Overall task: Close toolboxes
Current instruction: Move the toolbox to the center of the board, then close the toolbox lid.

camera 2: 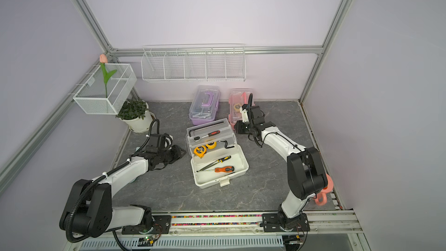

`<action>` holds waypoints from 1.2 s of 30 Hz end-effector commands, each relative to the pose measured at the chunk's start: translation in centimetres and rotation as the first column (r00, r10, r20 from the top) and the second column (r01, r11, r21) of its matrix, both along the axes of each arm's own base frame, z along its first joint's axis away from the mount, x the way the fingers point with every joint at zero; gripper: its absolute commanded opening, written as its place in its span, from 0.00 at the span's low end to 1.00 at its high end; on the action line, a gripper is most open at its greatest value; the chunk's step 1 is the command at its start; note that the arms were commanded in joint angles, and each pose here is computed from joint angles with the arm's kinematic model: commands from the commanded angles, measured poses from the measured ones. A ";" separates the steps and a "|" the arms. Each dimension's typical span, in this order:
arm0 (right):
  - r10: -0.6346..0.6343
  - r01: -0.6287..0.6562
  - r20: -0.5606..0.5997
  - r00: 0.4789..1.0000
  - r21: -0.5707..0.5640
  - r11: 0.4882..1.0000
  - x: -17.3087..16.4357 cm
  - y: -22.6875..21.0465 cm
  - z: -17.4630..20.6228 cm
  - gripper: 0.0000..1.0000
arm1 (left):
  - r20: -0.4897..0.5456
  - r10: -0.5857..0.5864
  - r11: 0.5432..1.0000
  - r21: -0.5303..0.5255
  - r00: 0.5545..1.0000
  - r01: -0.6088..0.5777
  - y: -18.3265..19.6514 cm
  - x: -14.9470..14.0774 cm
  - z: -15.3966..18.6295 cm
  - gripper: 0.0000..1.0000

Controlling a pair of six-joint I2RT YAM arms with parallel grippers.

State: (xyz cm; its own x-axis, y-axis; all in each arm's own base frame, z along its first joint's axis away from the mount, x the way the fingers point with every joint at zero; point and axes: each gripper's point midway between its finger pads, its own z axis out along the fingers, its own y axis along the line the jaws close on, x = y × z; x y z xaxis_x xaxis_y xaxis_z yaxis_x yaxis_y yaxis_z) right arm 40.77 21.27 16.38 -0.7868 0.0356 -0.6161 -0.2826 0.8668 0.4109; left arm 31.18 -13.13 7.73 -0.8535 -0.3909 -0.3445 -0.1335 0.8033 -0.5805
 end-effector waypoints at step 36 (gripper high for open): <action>-0.049 0.037 -0.082 0.995 -0.131 0.991 -7.3 -3.0 -1.1 0.68 | 0.087 -0.005 0.999 0.032 0.996 0.002 -1.7 9.9 -2.1 0.30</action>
